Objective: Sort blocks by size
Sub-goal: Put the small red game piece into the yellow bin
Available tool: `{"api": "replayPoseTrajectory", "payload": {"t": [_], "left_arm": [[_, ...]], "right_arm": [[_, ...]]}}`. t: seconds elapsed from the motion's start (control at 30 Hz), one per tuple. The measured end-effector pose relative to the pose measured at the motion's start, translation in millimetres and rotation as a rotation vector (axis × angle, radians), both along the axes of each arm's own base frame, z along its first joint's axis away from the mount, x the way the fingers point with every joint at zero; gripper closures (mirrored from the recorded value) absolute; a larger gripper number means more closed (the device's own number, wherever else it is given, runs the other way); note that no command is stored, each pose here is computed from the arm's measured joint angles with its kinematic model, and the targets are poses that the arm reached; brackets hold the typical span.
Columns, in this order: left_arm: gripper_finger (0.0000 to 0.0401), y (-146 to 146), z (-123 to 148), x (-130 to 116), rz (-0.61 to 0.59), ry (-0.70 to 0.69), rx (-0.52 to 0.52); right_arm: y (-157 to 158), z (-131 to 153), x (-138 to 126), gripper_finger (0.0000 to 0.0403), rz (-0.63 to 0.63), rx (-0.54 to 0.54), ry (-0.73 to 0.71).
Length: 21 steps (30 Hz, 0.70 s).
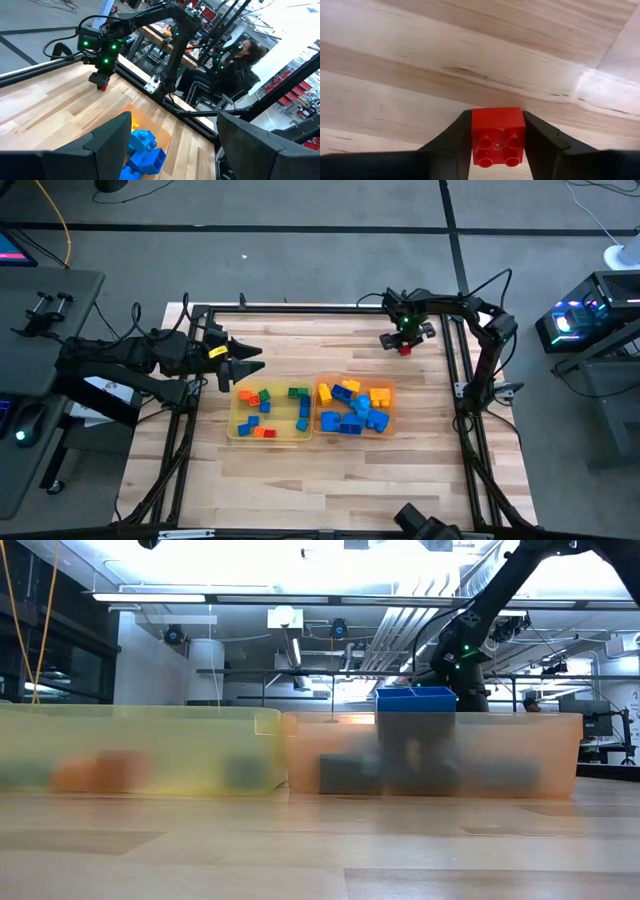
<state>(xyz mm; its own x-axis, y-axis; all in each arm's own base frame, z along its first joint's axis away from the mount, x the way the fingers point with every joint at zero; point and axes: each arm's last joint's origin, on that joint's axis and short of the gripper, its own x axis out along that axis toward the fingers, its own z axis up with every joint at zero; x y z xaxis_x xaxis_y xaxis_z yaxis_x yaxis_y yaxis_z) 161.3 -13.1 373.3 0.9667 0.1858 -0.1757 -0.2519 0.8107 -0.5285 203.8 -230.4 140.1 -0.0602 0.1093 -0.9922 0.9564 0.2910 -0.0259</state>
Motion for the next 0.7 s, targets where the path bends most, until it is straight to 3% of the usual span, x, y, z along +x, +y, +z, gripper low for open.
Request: {"api": "replayPoseTrajectory", "payload": {"t": [0.23, 0.4, 0.53, 0.7], "left_arm": [[0.0121, 0, 0, 0, 0.004, -0.003, -0.017], [0.0121, 0, 0, 0, 0.010, 0.002, 0.000], [0.0121, 0, -2, 4, 0.030, 0.015, 0.009], [0.0121, 0, -5, 9, 0.026, 0.036, 0.015]], "right_arm": [[9, 9, 6, 0.0265, 0.097, -0.026, -0.010], [17, 49, 3, 0.0265, 0.133, -0.161, -0.100], [36, 89, 20, 0.0265, 0.161, -0.300, -0.342], [82, 120, 76, 0.0265, 0.253, -0.410, -0.738]]}}
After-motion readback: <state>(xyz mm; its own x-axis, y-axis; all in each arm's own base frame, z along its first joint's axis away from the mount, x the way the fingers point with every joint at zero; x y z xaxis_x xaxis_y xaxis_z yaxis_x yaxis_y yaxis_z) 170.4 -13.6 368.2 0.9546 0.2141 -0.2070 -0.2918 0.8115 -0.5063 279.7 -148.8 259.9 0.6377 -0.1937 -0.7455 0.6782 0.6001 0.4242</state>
